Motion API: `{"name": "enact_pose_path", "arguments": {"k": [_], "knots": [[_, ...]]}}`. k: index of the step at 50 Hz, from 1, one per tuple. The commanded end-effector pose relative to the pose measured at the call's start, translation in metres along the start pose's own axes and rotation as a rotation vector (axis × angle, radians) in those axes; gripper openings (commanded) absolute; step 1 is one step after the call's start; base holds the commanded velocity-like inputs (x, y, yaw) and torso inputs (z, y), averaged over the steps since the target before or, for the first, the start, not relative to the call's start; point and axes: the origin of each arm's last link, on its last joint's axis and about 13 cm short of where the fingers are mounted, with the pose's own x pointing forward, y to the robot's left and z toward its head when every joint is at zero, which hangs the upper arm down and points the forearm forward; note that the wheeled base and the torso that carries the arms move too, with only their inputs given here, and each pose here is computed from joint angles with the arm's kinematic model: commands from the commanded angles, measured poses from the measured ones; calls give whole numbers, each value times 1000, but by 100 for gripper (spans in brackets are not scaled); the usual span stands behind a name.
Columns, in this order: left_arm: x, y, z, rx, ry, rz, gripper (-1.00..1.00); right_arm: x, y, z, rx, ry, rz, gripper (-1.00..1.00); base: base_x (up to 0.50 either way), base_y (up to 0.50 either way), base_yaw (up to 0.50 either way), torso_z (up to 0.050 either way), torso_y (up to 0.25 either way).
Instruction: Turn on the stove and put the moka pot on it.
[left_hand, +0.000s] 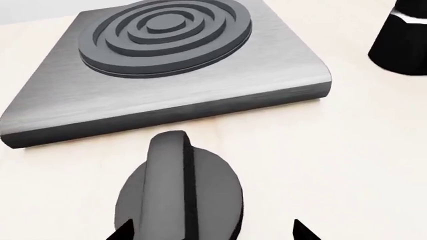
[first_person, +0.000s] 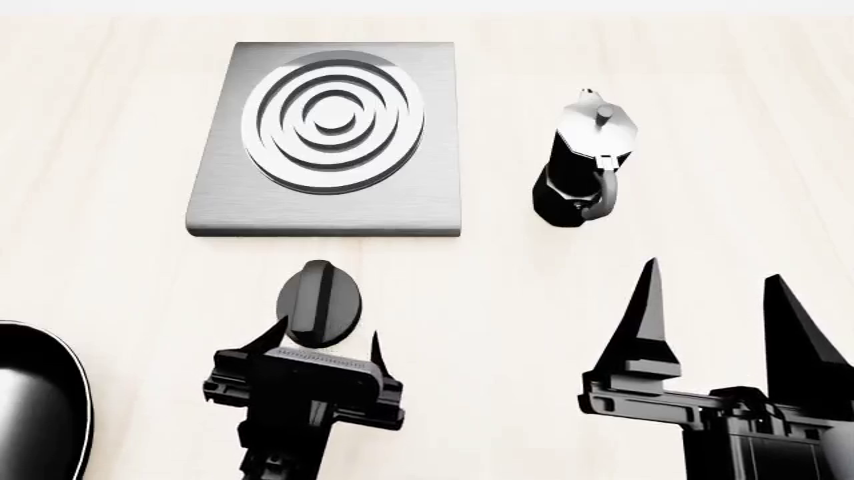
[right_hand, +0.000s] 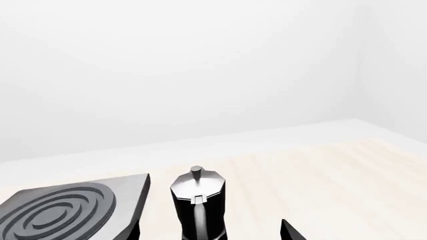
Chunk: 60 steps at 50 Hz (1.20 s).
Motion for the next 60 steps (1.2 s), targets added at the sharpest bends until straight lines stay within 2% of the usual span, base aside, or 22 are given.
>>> {"name": "enact_pose_path", "arguments": {"k": [1,42,60], "knots": [[-1,-3,1,-10,-2,-31,100,1,-2,2,-14,-17,-9,100,0,0,0,0,0],[1,-14,4,3,-17,-87,100,2,-4,4,-13,-27,-16,100,0,0,0,0,0],[15,-15,5,12,-15,-83,100,1,-5,6,-12,-31,-19,100,0,0,0,0,0]]}}
